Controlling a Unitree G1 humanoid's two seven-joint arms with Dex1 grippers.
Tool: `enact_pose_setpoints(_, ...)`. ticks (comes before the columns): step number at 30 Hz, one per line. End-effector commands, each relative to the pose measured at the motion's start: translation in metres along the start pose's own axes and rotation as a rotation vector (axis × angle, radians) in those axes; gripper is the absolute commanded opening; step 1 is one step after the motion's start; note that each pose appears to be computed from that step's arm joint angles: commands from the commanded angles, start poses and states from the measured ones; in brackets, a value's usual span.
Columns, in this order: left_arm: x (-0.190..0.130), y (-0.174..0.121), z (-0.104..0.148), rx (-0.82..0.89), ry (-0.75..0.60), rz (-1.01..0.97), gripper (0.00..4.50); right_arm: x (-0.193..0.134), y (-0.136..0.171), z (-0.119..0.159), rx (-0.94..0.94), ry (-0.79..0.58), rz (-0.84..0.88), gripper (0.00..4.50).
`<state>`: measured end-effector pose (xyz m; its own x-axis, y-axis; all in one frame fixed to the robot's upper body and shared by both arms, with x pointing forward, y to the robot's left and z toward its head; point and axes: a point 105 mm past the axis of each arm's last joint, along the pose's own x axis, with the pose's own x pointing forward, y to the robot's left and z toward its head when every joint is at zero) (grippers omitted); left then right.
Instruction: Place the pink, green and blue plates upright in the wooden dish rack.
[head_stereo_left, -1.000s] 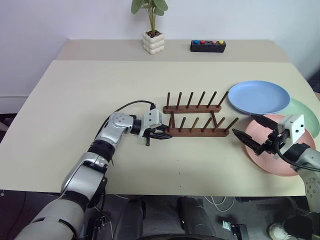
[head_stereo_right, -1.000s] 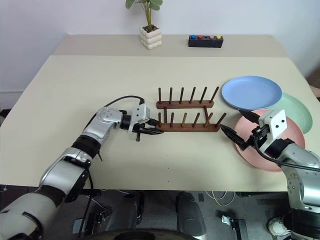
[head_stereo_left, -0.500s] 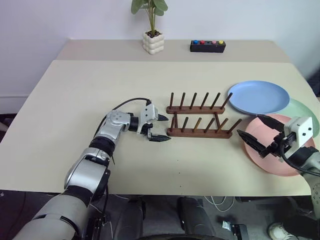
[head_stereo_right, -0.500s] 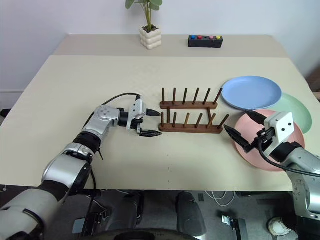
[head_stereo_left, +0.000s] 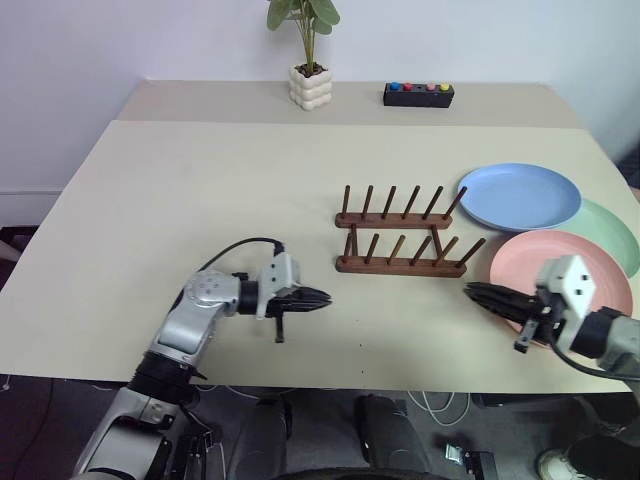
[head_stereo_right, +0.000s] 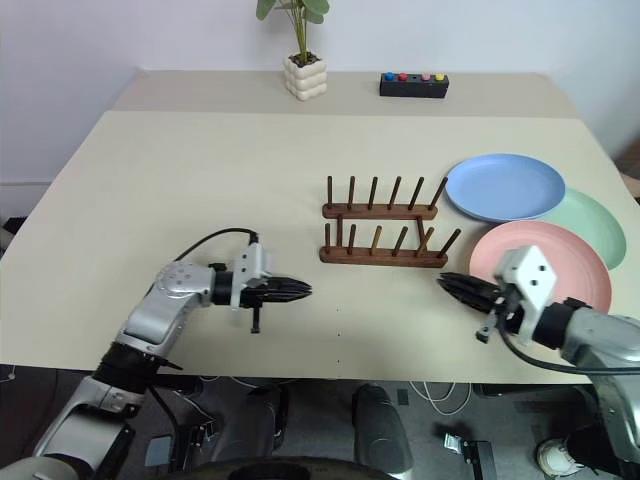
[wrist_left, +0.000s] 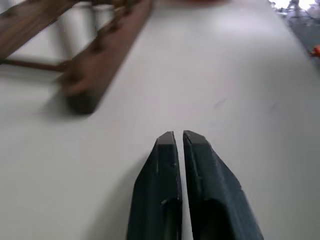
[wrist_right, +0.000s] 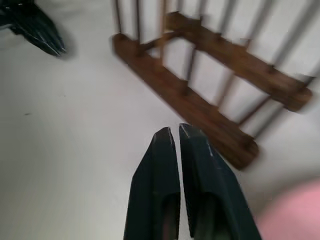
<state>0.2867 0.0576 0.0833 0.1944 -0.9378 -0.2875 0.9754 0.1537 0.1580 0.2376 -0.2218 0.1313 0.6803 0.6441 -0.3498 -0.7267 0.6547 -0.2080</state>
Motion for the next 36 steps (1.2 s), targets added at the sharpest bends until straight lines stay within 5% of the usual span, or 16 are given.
enact_pose_setpoints(1,0.011,0.005,0.0,0.027,0.058,0.087,0.08,0.012,0.003,-0.007,-0.076,0.085,-0.011,0.06)
enact_pose_setpoints(12,0.034,0.019,0.008,0.002,0.024,0.215,0.08,0.042,-0.024,-0.047,-0.118,0.211,-0.171,0.06)
enact_pose_setpoints(36,0.033,0.065,0.007,-0.006,0.013,0.471,0.08,0.075,-0.063,-0.026,-0.242,0.121,-0.29,0.06)
